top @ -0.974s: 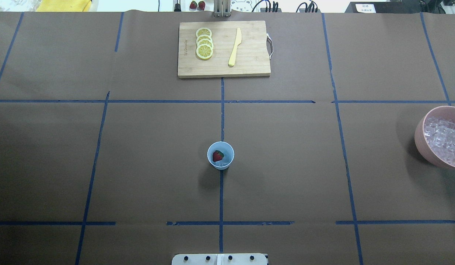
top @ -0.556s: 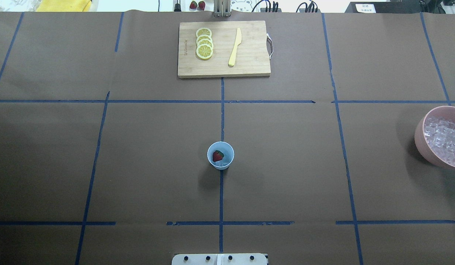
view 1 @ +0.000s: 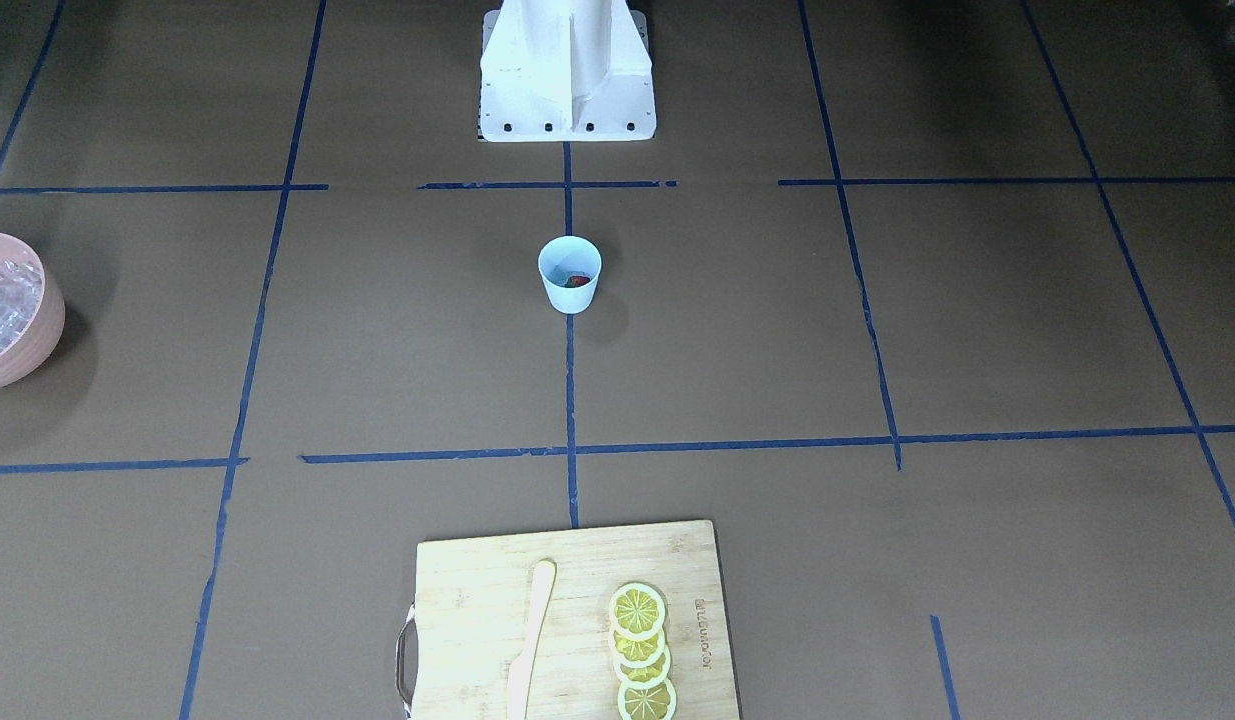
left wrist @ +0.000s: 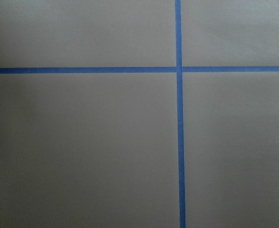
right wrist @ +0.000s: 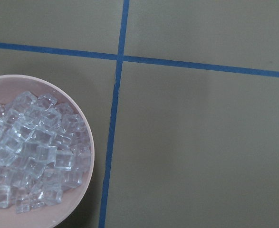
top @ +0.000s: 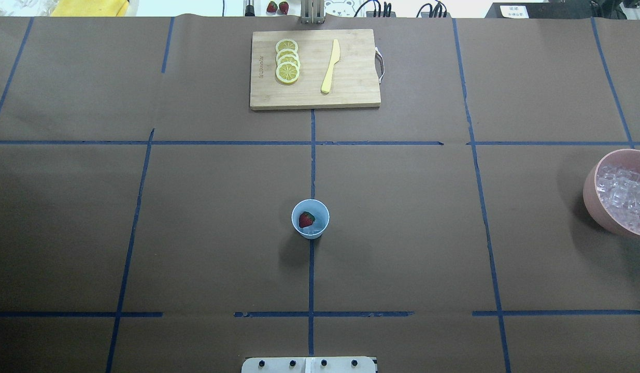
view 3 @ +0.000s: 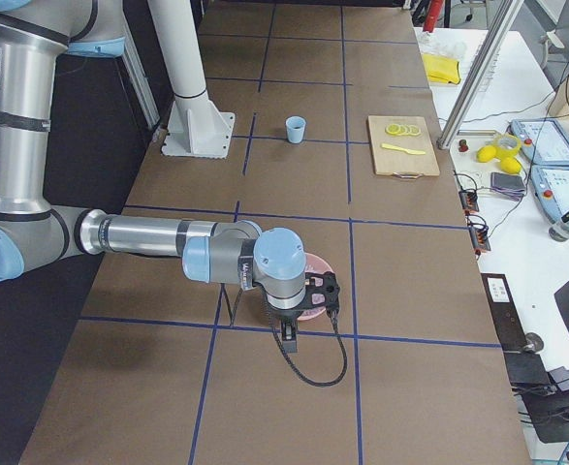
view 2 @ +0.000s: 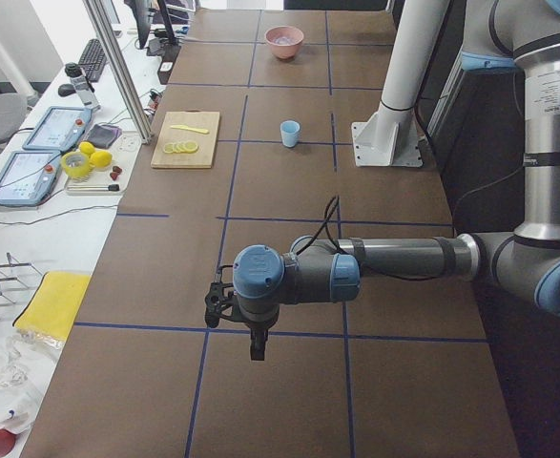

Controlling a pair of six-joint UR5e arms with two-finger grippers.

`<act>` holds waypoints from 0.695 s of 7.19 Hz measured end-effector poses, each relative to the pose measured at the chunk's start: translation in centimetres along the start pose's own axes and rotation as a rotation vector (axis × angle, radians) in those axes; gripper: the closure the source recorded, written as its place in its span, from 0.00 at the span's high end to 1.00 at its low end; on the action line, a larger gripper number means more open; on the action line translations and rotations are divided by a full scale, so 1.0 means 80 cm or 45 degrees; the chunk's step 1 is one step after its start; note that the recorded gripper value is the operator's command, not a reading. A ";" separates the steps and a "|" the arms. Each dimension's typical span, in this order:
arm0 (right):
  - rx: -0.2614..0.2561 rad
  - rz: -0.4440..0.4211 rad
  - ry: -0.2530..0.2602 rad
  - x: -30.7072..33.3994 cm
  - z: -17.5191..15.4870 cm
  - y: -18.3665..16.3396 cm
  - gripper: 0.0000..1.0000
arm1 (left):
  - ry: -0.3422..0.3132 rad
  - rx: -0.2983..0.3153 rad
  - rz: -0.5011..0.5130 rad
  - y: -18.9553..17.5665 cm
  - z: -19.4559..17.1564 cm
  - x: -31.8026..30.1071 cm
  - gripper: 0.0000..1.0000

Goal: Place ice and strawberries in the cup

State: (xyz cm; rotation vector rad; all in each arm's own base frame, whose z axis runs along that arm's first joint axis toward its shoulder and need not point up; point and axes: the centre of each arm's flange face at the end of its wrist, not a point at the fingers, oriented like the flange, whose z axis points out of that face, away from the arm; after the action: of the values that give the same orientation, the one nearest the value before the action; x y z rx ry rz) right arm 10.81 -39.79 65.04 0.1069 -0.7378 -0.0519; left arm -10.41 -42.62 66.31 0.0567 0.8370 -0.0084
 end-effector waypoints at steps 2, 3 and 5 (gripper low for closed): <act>-0.002 0.004 -0.003 0.000 0.001 0.001 1.00 | -0.001 -0.007 -0.004 0.001 0.003 -0.002 1.00; -0.003 0.006 -0.005 0.000 0.001 0.002 0.99 | 0.000 -0.007 -0.004 0.001 0.003 -0.002 1.00; -0.005 0.009 -0.007 0.001 0.002 0.004 0.99 | 0.001 -0.008 -0.004 0.002 0.004 -0.002 1.00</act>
State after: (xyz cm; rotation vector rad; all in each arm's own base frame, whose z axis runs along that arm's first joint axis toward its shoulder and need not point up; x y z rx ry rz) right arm 10.74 -39.46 65.25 0.1004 -0.7432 -0.0468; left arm -10.30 -42.51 66.63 0.0498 0.8379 -0.0087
